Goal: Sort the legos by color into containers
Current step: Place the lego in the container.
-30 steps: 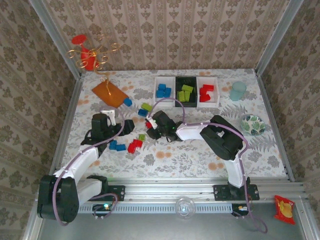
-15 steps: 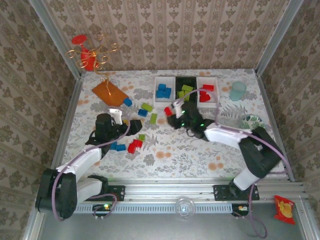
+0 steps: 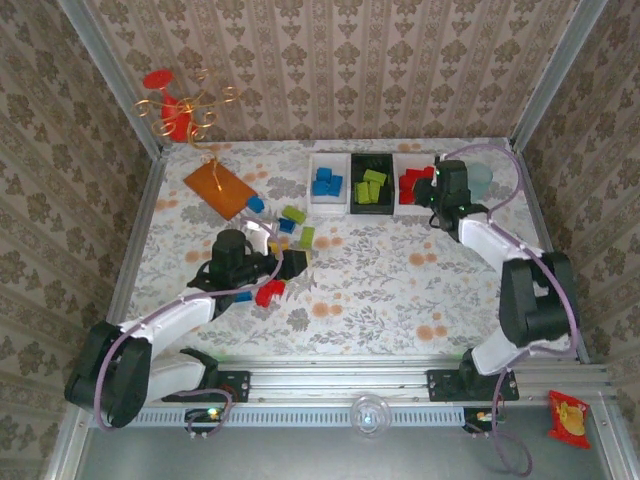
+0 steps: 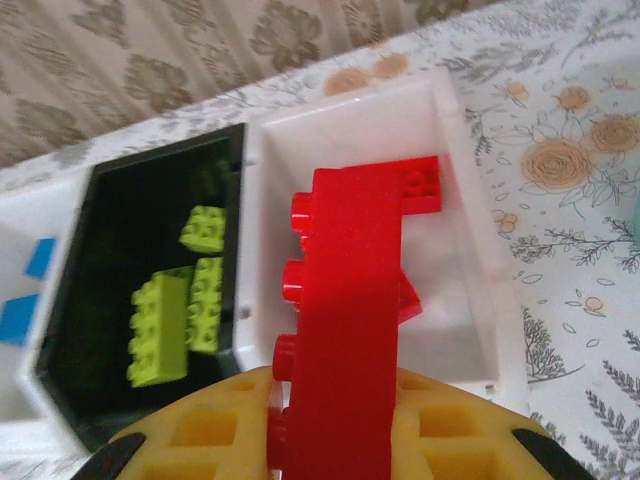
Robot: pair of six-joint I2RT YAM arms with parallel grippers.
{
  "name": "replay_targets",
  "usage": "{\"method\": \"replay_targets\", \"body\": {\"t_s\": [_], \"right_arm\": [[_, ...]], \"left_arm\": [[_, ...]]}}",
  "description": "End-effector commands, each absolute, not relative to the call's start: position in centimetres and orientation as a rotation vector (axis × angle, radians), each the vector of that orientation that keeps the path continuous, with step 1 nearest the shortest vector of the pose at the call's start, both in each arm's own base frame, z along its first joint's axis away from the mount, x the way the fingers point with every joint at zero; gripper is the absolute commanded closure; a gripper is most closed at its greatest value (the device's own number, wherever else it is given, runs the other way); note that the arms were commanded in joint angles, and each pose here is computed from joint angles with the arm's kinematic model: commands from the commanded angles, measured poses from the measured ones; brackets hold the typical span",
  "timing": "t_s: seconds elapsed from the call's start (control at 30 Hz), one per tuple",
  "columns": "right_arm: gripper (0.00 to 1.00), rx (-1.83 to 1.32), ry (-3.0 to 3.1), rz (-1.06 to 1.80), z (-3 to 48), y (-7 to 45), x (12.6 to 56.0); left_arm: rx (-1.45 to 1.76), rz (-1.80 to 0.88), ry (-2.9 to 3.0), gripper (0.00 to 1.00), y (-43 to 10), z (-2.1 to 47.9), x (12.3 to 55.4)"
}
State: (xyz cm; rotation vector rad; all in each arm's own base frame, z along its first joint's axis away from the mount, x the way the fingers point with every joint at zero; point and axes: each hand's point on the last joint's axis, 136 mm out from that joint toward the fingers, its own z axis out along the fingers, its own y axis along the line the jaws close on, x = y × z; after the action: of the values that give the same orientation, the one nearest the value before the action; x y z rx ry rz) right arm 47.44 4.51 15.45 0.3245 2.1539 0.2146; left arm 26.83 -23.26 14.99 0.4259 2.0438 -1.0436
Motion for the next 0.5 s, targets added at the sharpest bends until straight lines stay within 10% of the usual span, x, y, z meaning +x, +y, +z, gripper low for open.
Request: {"method": "replay_targets", "body": {"t_s": [0.0,0.47], "right_arm": [[0.79,0.376,2.22,0.134,13.7,3.6,48.9],[0.4,0.299,2.189,0.082,16.2,4.3,50.0]], "left_arm": [[0.443,-1.0,1.989,0.12,-23.1,16.7,27.4],[0.218,-0.737,2.137,0.11,-17.6,14.5,29.2]]}}
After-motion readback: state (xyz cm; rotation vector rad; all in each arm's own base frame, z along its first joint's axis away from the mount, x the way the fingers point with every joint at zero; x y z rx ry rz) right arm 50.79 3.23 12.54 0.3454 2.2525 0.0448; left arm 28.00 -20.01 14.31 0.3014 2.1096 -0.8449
